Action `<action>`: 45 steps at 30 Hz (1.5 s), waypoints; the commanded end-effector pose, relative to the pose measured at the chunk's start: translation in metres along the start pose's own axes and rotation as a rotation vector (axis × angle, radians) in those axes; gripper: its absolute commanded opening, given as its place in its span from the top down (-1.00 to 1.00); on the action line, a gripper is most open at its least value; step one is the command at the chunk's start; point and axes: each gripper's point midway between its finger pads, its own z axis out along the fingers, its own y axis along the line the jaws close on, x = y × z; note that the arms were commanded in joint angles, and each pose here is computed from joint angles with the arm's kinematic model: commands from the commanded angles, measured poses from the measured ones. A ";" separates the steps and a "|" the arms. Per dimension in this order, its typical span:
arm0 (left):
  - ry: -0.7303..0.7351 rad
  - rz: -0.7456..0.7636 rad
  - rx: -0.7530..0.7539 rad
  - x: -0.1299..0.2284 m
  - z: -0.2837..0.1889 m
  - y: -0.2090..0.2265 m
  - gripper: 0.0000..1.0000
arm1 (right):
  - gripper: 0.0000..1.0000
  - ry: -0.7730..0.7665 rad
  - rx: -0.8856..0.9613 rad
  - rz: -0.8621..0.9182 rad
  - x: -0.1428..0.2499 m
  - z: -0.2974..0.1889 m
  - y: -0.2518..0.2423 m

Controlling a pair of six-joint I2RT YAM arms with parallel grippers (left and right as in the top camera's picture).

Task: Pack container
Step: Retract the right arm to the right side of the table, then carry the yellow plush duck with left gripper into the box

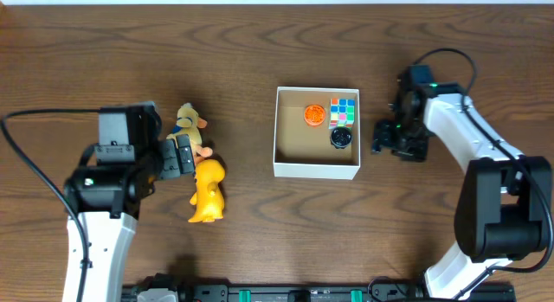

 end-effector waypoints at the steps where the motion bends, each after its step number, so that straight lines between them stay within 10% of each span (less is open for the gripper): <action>1: -0.002 0.032 -0.003 -0.019 -0.008 -0.001 -0.96 | -0.42 -0.043 0.033 0.066 -0.008 -0.011 -0.019; 15: 0.307 0.118 -0.027 -0.053 0.109 -0.011 -0.96 | -0.44 -0.030 0.038 -0.015 0.004 -0.025 -0.021; 32: 0.535 0.175 0.018 -0.005 0.201 -0.016 -0.97 | -0.44 -0.030 0.038 -0.017 0.004 -0.024 -0.021; 38: 0.529 0.174 0.017 -0.006 0.202 -0.016 0.19 | -0.43 -0.031 0.041 -0.017 0.004 -0.025 -0.021; 45: 0.449 0.171 0.021 -0.031 0.187 -0.019 0.63 | -0.43 -0.032 0.041 -0.017 0.003 -0.025 -0.021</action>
